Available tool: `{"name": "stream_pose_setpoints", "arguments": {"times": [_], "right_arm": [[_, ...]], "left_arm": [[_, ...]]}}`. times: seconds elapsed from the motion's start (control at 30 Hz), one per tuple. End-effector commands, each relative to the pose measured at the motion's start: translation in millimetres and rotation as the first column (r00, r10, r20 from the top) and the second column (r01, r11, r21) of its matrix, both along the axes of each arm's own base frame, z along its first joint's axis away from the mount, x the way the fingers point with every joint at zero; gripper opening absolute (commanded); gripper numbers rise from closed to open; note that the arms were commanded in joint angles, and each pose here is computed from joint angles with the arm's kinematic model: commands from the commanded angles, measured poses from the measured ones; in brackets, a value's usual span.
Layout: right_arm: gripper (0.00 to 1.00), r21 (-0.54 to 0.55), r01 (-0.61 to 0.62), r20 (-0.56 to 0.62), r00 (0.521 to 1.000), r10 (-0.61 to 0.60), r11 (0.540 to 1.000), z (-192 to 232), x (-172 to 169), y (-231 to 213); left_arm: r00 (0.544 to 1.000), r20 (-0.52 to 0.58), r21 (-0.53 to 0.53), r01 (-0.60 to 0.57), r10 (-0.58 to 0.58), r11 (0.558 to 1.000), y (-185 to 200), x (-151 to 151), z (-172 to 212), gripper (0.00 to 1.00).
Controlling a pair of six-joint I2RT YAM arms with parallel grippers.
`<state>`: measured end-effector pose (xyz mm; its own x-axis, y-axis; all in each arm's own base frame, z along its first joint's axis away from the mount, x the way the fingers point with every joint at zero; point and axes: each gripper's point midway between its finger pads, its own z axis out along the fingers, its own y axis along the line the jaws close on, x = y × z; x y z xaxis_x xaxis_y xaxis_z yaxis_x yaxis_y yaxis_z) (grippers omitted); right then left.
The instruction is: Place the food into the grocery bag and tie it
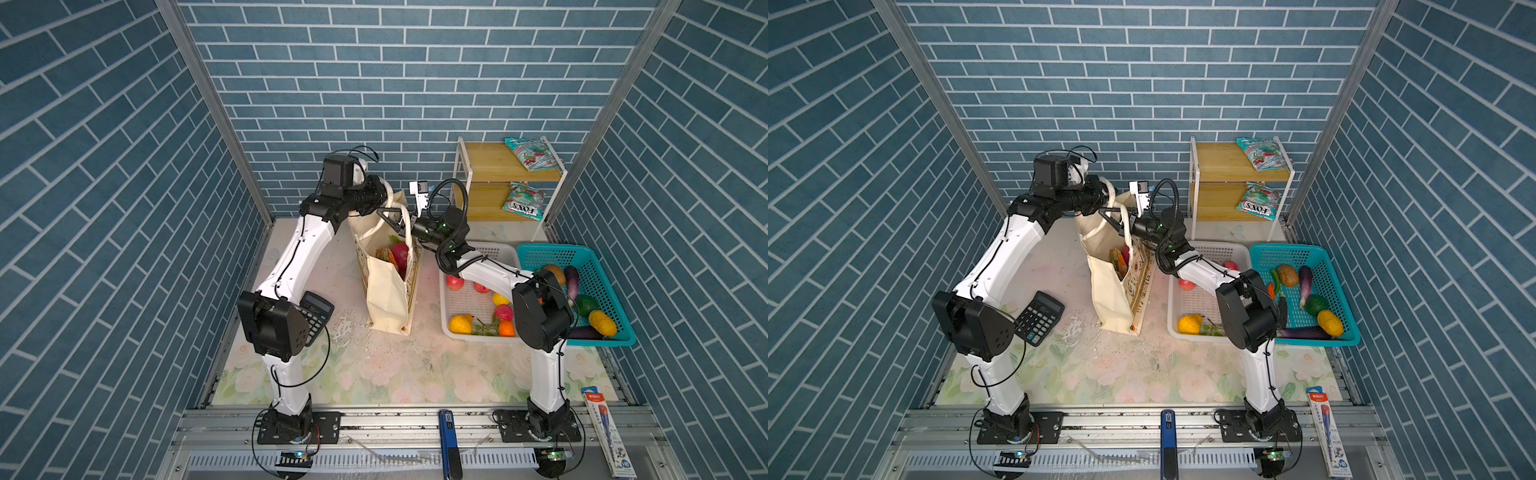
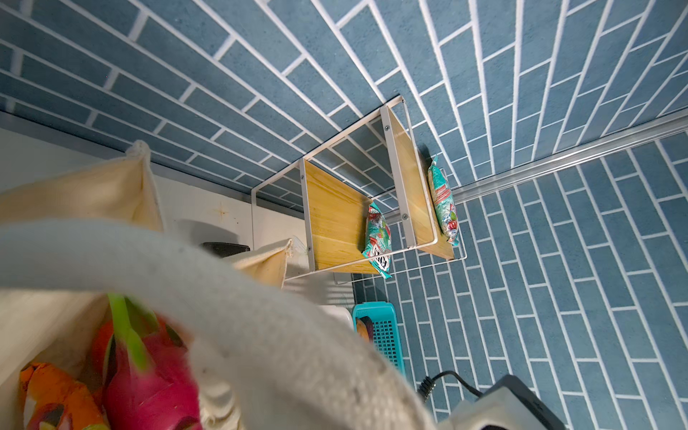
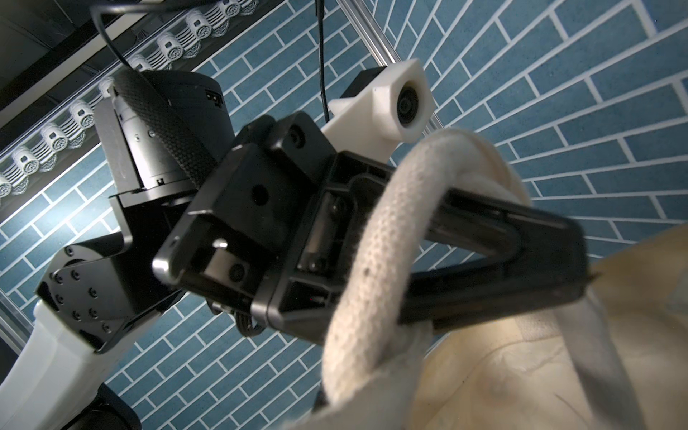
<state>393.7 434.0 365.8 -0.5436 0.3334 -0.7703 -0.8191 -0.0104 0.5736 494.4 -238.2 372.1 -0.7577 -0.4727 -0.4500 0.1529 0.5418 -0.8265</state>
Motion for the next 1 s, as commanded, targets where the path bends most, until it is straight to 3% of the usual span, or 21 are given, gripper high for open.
{"name": "stream_pose_setpoints", "arguments": {"times": [0.0, 0.3, 0.6, 0.83, 0.97], "right_arm": [[0.0, 0.041, 0.049, 0.087, 0.995, -0.052, 0.998, 36, -7, -20], [0.0, -0.114, 0.019, 0.063, 0.998, -0.012, 0.993, -8, -19, -19], [0.0, -0.175, 0.036, 0.051, 0.998, -0.028, 0.984, -28, -18, -20], [0.0, -0.178, 0.113, 0.063, 0.993, -0.103, 0.978, -26, -5, -28], [0.0, -0.175, 0.162, 0.077, 0.986, -0.15, 0.971, -20, 4, -35]], "left_arm": [[0.997, -0.06, -0.001, 0.045, -0.045, 0.999, -8, -9, -11, 0.0], [1.0, -0.003, -0.103, 0.029, -0.03, 0.994, -6, -6, 31, 0.0], [1.0, -0.005, -0.206, -0.002, 0.001, 0.978, 7, 1, 45, 0.0], [0.998, -0.058, -0.208, -0.02, 0.008, 0.978, 23, -6, 30, 0.0], [0.993, -0.121, -0.139, -0.009, -0.008, 0.99, 29, -20, 7, 0.0]]}}
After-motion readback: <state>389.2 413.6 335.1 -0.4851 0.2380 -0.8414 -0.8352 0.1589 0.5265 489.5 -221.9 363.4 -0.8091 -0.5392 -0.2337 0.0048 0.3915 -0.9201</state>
